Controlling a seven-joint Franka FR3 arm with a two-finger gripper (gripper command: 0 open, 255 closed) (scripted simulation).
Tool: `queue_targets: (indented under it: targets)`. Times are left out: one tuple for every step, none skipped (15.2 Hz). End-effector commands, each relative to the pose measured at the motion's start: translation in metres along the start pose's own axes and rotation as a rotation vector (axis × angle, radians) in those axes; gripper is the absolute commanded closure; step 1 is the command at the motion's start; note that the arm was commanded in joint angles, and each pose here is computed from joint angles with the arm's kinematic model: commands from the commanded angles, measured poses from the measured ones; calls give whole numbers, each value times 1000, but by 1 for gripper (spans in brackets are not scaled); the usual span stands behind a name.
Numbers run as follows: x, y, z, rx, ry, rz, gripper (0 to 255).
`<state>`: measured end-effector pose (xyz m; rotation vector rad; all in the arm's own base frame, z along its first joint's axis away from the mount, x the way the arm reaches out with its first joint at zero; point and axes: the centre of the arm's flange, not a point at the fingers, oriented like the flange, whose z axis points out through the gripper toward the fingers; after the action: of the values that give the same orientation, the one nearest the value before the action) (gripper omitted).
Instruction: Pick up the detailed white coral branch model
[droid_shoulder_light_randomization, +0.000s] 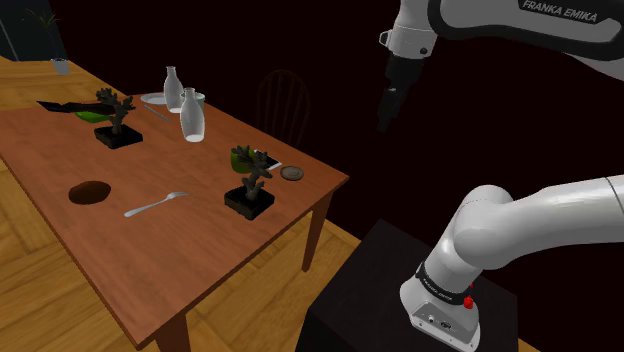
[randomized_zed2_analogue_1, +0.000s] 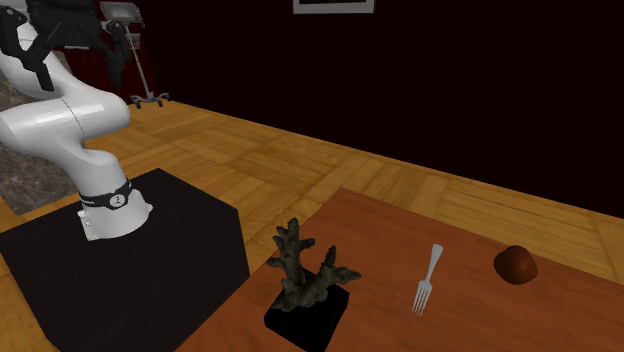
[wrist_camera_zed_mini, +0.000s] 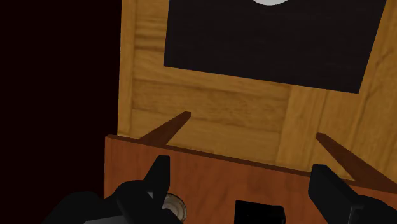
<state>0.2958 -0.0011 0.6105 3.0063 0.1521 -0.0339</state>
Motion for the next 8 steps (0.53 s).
queue_targets:
  targets:
    - [0,0,0,0,0,0,0]
    - [12,-2,5,2,0,0,0]
    - [24,-4,10,3,0,0,0]
    - [36,-5,15,5,0,0,0]
    - [48,-7,21,6,0,1,0]
    - [60,-9,26,8,0,1,0]
    - [72,-11,31,9,1,1,0]
    - [84,-12,36,11,1,1,0]
